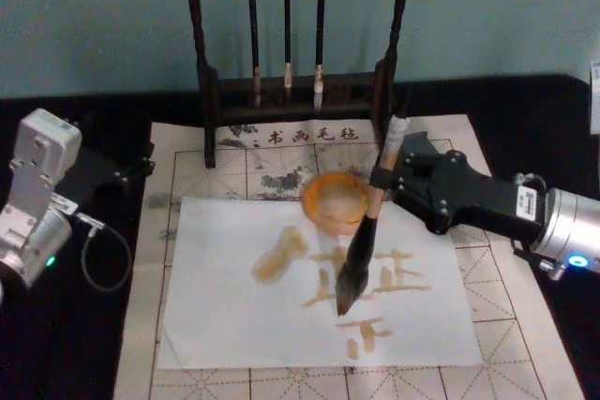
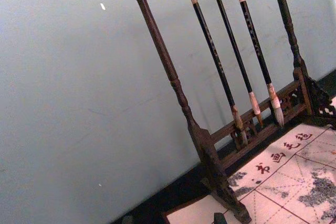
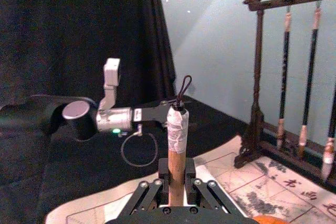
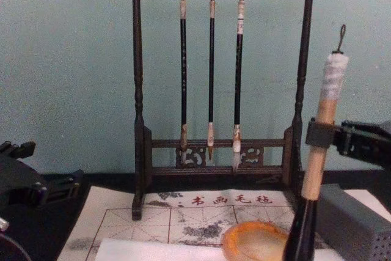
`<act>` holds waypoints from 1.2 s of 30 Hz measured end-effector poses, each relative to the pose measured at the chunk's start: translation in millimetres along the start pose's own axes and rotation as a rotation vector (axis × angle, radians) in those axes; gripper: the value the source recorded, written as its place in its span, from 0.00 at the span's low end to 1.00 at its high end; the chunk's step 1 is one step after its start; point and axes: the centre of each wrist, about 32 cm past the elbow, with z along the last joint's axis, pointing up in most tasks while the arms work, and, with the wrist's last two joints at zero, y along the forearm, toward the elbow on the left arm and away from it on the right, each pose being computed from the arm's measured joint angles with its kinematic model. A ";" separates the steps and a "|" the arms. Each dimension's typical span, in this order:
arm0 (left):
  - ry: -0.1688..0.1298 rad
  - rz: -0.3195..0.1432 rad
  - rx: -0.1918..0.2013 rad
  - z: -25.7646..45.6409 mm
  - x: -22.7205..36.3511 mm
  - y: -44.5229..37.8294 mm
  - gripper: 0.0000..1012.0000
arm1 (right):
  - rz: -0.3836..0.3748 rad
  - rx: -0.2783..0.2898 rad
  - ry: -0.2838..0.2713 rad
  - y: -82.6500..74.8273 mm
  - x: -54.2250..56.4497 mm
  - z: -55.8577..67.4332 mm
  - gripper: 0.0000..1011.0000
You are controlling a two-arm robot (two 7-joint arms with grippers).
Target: Pick up the brush from the inkstone, write on the paper, then place the brush back to its original position.
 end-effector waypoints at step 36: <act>0.000 0.000 0.000 0.0 0.0 0.0 0.99 | 0.140 -0.030 0.000 -7.6 -0.3 -7.6 0.20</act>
